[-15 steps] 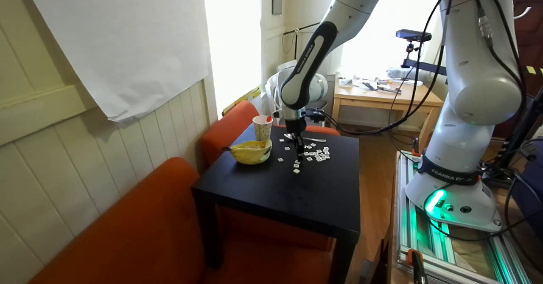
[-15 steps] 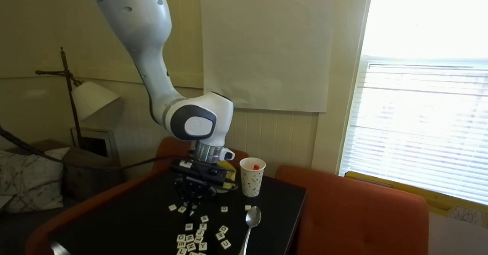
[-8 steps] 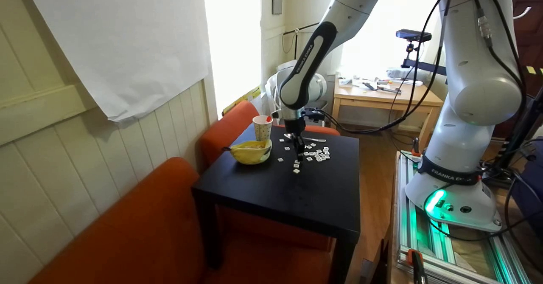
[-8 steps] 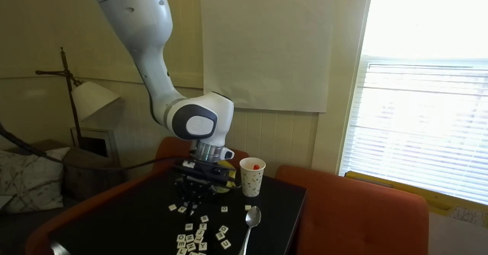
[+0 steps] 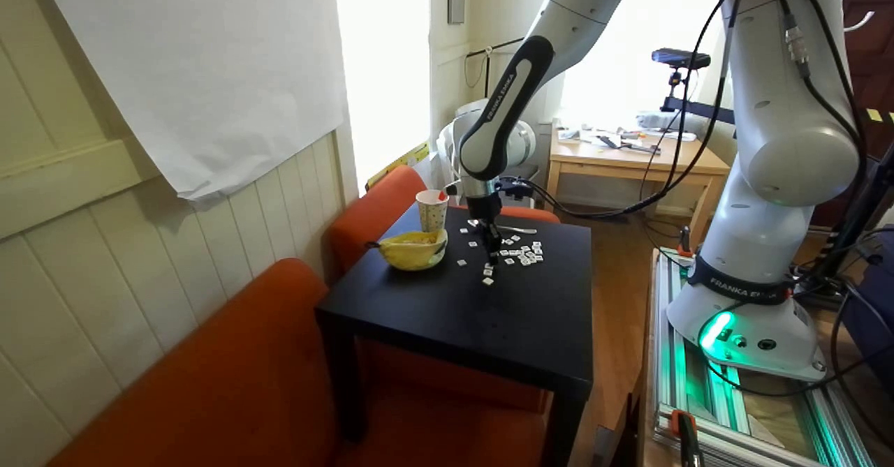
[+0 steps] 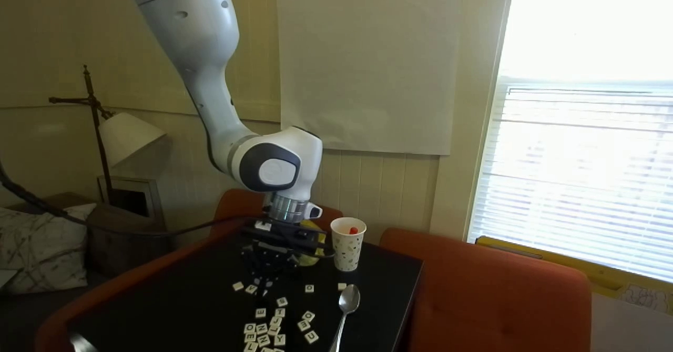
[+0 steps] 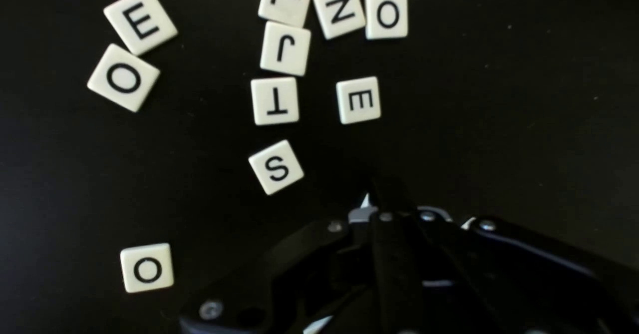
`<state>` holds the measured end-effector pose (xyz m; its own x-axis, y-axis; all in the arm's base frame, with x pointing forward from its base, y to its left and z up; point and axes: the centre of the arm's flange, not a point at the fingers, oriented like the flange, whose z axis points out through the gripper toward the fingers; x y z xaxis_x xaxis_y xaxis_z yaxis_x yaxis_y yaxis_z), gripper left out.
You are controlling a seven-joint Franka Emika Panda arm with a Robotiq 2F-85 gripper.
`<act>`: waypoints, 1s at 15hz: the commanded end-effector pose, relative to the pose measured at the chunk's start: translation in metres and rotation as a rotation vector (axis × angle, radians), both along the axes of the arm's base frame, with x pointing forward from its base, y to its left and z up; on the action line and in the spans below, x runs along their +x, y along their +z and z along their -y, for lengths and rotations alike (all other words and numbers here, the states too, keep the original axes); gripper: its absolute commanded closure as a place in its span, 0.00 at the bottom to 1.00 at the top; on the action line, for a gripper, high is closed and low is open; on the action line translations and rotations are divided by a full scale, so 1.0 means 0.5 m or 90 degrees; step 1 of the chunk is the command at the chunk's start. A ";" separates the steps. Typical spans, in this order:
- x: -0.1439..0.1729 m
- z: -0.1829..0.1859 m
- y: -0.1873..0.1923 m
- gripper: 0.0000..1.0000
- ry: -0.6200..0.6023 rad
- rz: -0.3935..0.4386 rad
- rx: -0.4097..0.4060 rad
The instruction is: Shift a letter tile to the left
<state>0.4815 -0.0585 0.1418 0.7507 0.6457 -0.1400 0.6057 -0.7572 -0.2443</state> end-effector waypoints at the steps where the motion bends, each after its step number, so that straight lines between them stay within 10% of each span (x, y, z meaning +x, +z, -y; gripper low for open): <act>1: -0.019 0.002 0.025 1.00 0.006 0.002 0.005; 11: -0.095 0.052 0.150 1.00 -0.098 0.064 0.003; 12: -0.102 0.062 0.166 0.74 -0.119 0.072 0.002; 15: -0.125 0.092 0.212 0.60 -0.206 0.112 -0.017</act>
